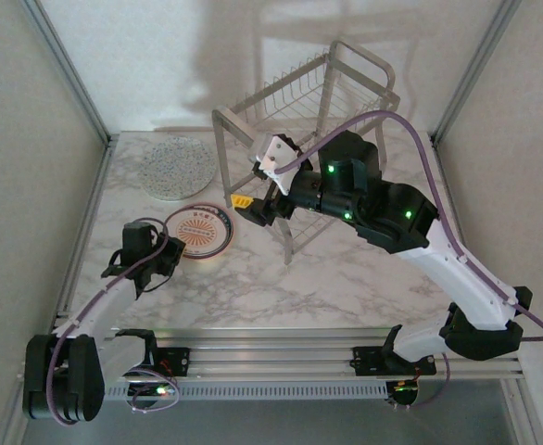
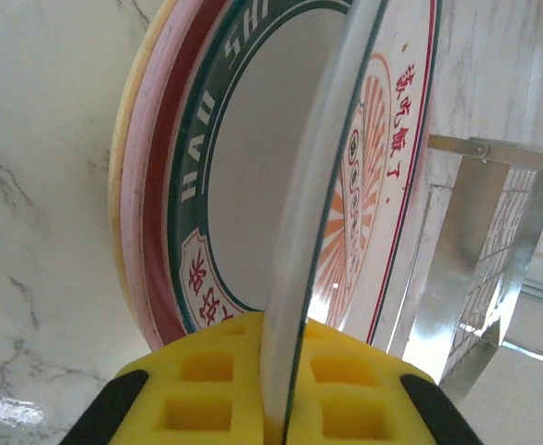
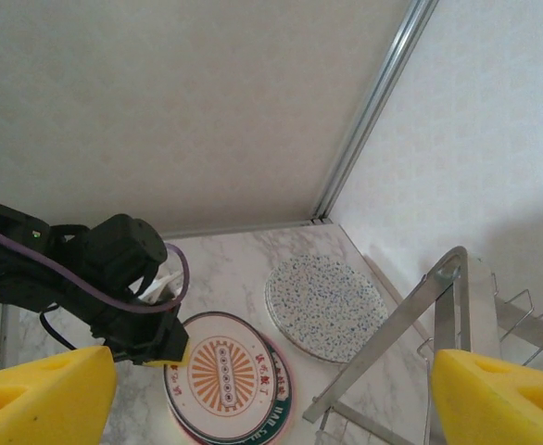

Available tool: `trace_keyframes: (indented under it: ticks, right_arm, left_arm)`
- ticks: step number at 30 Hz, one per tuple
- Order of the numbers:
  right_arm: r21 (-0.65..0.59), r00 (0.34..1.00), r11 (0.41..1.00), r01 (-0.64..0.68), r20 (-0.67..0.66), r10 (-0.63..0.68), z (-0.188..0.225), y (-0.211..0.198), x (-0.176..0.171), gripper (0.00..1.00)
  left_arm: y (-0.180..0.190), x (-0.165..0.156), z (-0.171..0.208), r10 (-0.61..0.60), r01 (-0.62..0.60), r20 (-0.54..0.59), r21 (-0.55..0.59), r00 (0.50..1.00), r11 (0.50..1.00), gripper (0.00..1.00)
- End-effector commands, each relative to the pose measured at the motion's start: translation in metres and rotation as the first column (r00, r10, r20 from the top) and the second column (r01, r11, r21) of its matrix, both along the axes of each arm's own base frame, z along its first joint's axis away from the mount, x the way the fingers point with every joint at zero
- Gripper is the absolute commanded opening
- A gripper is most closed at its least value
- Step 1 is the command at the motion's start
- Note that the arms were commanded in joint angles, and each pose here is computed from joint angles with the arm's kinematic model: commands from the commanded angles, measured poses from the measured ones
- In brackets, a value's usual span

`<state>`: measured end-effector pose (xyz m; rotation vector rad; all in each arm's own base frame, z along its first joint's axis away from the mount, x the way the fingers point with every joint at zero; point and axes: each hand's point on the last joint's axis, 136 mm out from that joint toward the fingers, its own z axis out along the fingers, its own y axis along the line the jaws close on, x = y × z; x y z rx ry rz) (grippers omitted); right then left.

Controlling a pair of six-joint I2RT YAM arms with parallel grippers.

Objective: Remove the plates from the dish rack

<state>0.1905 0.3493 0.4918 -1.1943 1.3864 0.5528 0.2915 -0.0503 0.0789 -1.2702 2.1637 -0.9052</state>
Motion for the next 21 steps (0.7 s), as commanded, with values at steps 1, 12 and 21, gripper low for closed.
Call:
trace_keyframes:
  ticks: [1, 12, 21]
  right_arm:
    - [0.024, 1.000, 0.999, -0.022, 0.008, 0.021, 0.011, 0.002, -0.006, 0.89]
    - [0.020, 0.999, 0.999, -0.042, -0.013, 0.042, 0.006, 0.005, -0.010, 0.89]
    - [0.018, 0.999, 0.999, -0.033, -0.011, 0.033, 0.006, 0.003, -0.008, 0.89]
  left_arm:
    - [-0.004, 0.011, 0.010, -0.034, 0.034, 0.064, -0.003, 0.997, 0.999, 0.00]
    - [-0.005, 0.013, -0.004, -0.049, 0.049, 0.012, 0.004, 0.999, 0.999, 0.01]
    - [-0.002, 0.013, -0.006, -0.042, 0.043, -0.024, 0.026, 0.999, 0.999, 0.22]
